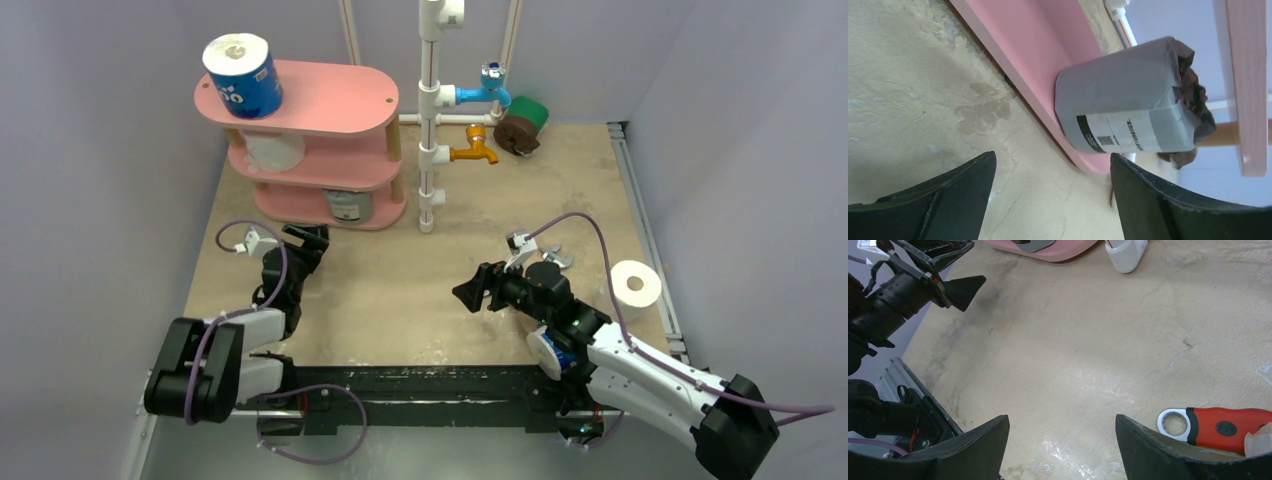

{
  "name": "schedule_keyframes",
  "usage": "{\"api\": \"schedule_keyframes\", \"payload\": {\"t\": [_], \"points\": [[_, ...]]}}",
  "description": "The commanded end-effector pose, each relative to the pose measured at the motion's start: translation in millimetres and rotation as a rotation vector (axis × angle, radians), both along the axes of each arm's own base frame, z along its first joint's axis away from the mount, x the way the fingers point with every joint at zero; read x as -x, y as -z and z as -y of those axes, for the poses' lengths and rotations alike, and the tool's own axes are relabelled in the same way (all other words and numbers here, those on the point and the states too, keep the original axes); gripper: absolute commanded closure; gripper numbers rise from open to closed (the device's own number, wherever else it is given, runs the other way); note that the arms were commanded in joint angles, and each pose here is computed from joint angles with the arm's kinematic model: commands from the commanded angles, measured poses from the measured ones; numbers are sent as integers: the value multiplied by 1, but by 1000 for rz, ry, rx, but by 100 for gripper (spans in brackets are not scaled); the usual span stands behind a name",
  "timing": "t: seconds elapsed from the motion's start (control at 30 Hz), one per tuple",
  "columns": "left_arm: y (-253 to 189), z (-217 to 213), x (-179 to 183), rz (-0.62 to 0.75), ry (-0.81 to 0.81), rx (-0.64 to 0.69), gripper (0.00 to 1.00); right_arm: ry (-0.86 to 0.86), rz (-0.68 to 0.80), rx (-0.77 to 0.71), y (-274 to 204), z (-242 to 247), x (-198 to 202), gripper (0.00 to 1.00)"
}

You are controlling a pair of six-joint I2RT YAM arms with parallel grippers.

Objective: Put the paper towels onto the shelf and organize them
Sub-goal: Place the paper towel on the shelf.

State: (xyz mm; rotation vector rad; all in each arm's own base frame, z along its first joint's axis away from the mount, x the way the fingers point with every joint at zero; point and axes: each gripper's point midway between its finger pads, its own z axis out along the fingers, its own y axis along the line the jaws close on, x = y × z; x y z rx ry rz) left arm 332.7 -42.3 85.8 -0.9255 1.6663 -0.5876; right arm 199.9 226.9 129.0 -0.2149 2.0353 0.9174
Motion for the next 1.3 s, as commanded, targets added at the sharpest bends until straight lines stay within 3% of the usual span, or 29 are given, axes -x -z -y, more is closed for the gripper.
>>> {"api": "schedule_keyframes", "payload": {"t": [0.0, 0.1, 0.17, 0.5, 0.7, 0.83, 1.1, 1.27], "points": [[-46, 4, -20, 253, -5, 257, 18, -16, 53, -35, -16, -4, -2, 22], [-25, 1, -32, 236, -17, 418, 23, -17, 52, -34, -16, -4, -1, 22], [-19, 0, -42, 217, -13, 455, 26, -18, 52, -35, -17, -4, -1, 22], [-63, -11, -26, 364, -1, 252, 24, -25, 35, -24, -11, -8, -4, 22], [-55, -15, -15, 268, -5, 90, 19, -22, 33, -21, -9, -9, -5, 22], [-56, -20, -19, 188, -45, 100, 17, -29, 26, -21, -9, -11, -6, 22], [-43, -20, -31, 97, -71, 153, 34, -25, 39, -27, -13, -8, -3, 22], [-49, -22, -41, 138, -85, 159, 42, -25, 46, -33, -15, -7, -2, 22]]}}
